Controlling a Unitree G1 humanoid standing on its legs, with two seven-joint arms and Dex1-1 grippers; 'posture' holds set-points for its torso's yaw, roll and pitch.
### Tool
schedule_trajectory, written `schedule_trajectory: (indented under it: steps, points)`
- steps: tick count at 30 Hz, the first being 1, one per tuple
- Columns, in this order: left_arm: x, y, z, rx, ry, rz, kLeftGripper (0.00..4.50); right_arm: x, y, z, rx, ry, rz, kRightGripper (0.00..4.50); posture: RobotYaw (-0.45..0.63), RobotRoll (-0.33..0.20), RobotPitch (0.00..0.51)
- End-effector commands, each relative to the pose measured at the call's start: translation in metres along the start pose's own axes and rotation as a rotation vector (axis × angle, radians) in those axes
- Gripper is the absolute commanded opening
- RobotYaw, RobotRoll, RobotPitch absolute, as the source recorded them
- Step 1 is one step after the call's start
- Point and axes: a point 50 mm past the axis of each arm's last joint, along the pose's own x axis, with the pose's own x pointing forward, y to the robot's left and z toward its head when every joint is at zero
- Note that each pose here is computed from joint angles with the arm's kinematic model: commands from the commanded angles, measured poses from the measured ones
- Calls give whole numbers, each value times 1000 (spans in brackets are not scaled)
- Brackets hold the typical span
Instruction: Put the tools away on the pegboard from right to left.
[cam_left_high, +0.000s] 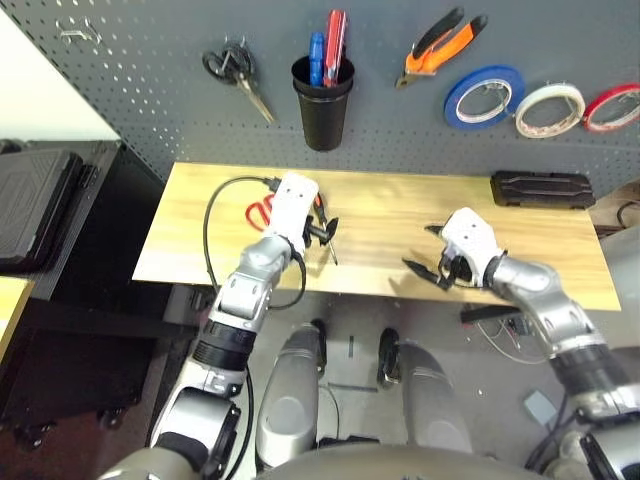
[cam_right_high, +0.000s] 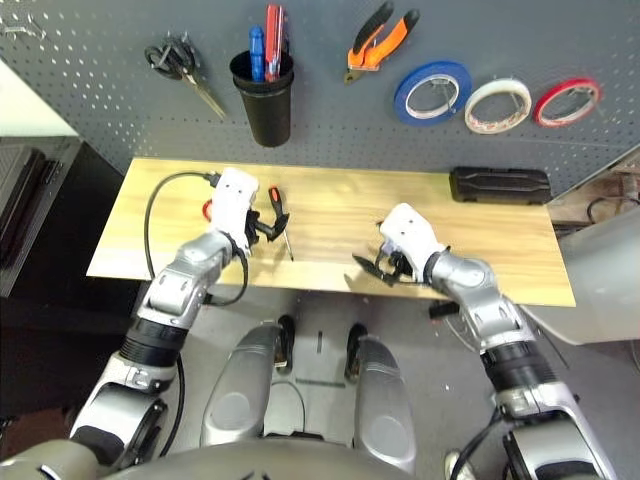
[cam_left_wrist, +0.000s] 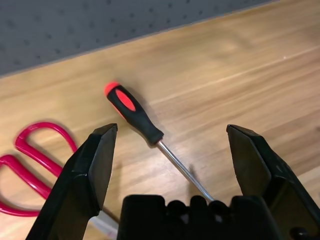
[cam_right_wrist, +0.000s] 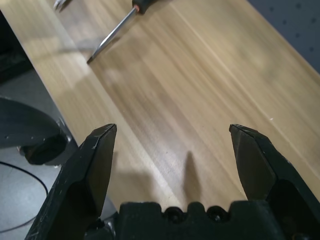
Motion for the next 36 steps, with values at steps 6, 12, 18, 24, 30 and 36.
schedule_trajectory:
  steps: [6,12,18,24,30,36]
  points:
    - [28,-5,-9,-61,129,77,4500,6,14,2,-17,25,30,4491,185,0,288]
    - [46,0,-9,-84,177,124,4500,5,17,5,-32,29,28,4491,147,0,292]
    - [54,7,-13,-94,222,157,4500,1,19,8,-44,27,11,4491,99,0,288]
    - [58,3,-15,-103,237,139,4500,-6,22,8,-48,33,-4,4491,59,0,284]
    - [59,-3,-17,-132,250,129,4500,-10,25,9,-55,38,-10,4491,29,0,282]
    - [58,-1,-24,-156,284,152,4500,-14,24,11,-62,41,-18,4491,11,0,279]
